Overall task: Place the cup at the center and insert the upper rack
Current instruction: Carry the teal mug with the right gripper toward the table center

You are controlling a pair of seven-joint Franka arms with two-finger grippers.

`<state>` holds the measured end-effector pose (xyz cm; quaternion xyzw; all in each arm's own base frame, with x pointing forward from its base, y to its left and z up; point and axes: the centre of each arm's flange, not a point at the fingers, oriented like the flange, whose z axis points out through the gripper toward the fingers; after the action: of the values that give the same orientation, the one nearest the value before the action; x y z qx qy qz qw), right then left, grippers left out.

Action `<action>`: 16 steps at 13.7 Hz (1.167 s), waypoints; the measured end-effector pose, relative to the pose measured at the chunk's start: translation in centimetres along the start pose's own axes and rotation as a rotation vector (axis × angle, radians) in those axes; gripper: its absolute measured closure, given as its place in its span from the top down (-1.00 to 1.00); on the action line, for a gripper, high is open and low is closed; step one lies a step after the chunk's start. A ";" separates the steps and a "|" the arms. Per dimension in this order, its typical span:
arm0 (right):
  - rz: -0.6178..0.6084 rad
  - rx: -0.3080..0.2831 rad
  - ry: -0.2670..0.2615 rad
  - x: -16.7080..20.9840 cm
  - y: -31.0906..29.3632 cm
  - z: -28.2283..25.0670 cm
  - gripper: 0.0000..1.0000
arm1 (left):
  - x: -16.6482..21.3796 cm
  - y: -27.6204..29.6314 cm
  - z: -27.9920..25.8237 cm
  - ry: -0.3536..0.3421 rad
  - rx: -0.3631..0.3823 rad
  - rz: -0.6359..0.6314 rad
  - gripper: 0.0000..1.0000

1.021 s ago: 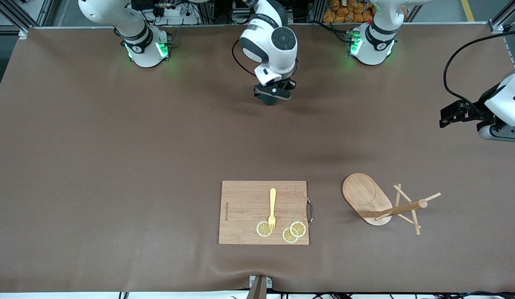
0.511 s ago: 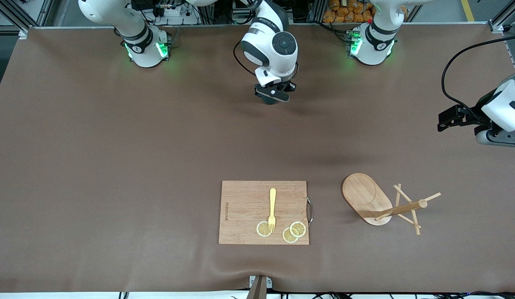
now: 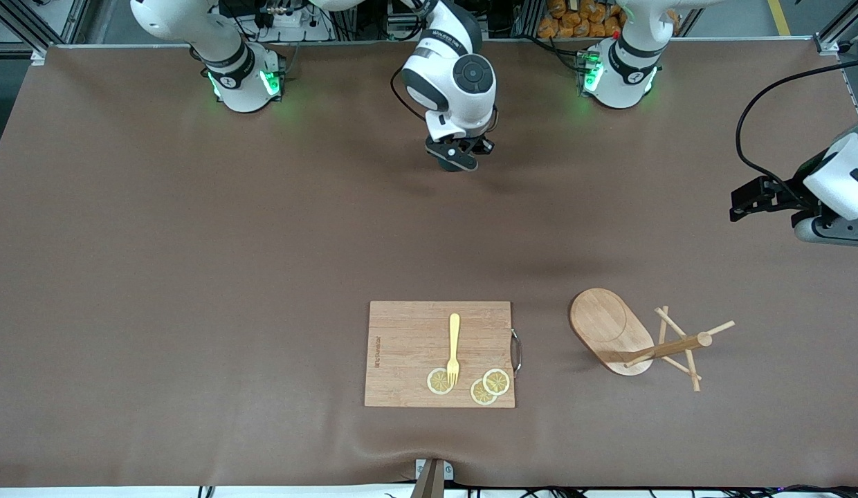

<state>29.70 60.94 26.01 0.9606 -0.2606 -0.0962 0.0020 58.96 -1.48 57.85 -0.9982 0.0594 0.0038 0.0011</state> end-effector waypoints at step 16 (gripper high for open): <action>-0.007 0.045 0.046 3.8 -0.9 -0.9 -0.92 | -0.2 0.9 -2.1 0.044 0.004 0.015 1.00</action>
<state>33.55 59.80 26.17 0.9633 -0.2592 -0.0682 -0.0138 58.70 -2.36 59.91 -0.9976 0.0670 -0.0182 0.0016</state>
